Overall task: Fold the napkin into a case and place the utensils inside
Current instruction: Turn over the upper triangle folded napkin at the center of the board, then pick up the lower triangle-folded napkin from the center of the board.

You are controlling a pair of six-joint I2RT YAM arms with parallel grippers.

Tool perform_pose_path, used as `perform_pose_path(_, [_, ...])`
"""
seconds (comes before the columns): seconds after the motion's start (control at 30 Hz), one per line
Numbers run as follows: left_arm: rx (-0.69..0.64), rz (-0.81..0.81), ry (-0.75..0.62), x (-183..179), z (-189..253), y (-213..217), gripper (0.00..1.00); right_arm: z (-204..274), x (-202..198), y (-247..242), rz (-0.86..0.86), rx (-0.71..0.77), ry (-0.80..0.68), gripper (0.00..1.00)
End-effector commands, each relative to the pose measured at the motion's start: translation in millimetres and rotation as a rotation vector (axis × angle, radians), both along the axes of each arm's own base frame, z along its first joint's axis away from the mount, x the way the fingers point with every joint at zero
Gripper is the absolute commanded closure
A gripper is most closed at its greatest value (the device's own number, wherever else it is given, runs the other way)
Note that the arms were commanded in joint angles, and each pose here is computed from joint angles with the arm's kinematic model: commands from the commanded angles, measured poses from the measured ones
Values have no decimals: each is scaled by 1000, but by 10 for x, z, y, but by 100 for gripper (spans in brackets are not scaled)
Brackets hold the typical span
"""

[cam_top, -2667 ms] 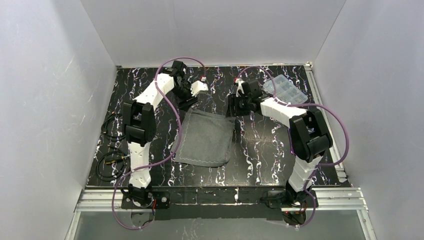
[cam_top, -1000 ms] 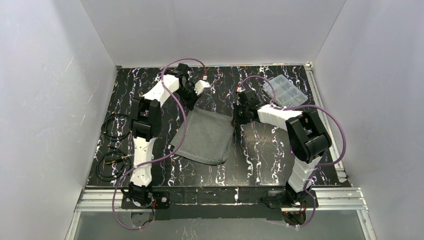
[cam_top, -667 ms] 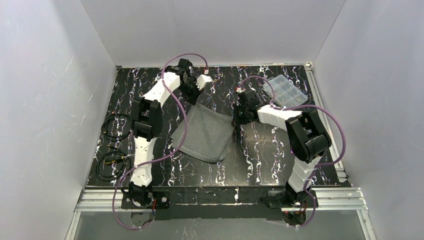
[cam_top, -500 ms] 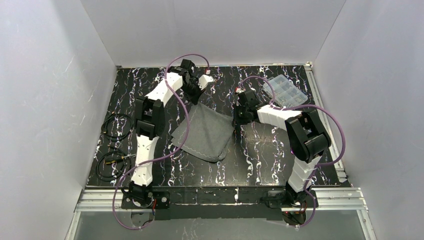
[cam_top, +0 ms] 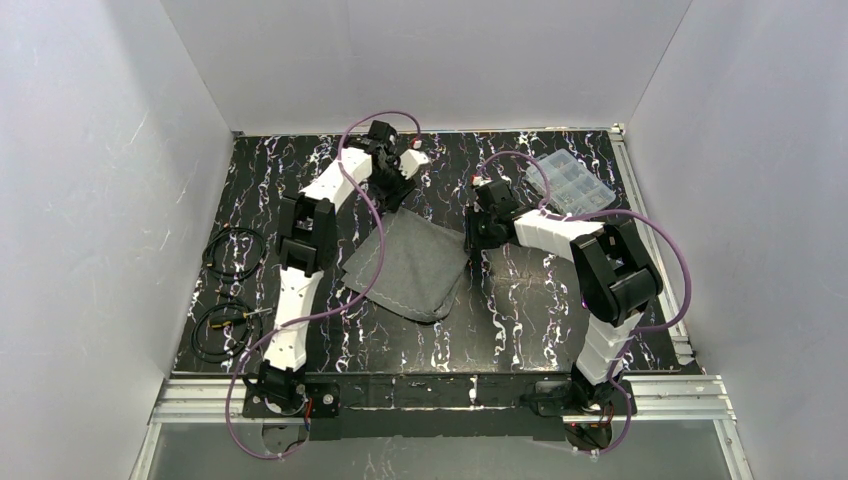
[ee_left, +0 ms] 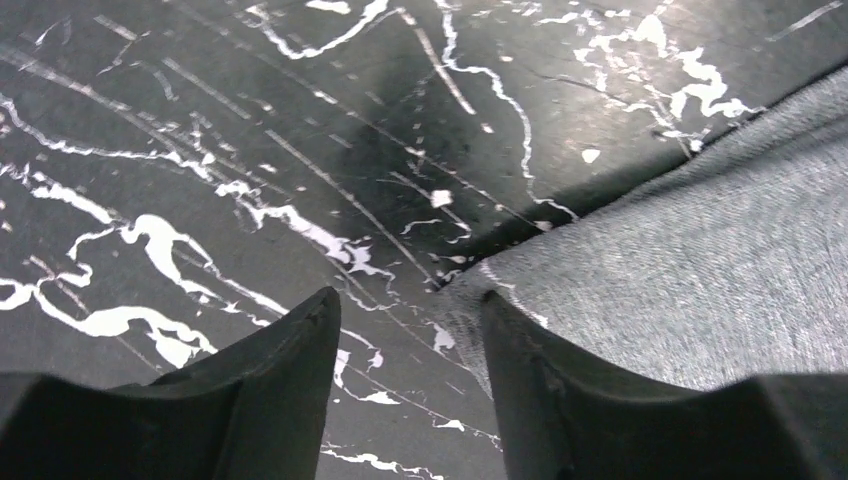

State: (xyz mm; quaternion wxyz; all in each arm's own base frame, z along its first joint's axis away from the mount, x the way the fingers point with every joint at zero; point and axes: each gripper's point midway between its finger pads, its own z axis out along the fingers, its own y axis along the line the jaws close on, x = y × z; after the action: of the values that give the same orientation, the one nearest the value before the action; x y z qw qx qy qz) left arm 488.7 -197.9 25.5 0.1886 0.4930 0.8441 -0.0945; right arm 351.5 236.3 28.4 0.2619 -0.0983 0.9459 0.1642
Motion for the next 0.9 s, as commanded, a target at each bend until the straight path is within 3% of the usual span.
perform_pose_path(0.0, [47,50,16,-96,93,174,40,272,96,-58,-27,-22,-77,52])
perform_pose_path(0.07, [22,51,23,-213,338,215,24,404,94,-32,-24,-21,-116,45])
perform_pose_path(0.1, [7,48,30,-292,451,248,10,485,89,-29,-22,-25,-144,42])
perform_pose_path(0.17, [-42,43,10,-403,707,336,2,689,61,-8,-16,-31,-202,38])
perform_pose_path(0.33, [-196,75,-91,-517,1393,640,1,946,-154,88,45,-65,-294,35])
perform_pose_path(0.47, [-362,110,-107,-651,1813,810,1,971,-576,414,265,-35,-345,37])
perform_pose_path(0.6, [-431,-197,10,-1482,1604,724,1,868,-1326,820,590,-32,-409,37])
perform_pose_path(0.7, [-365,-429,46,-2070,1176,766,1,803,-1736,920,794,-84,-463,35])
perform_pose_path(0.87, [-258,-701,-23,-2529,688,876,1,692,-2058,968,958,-118,-501,29])
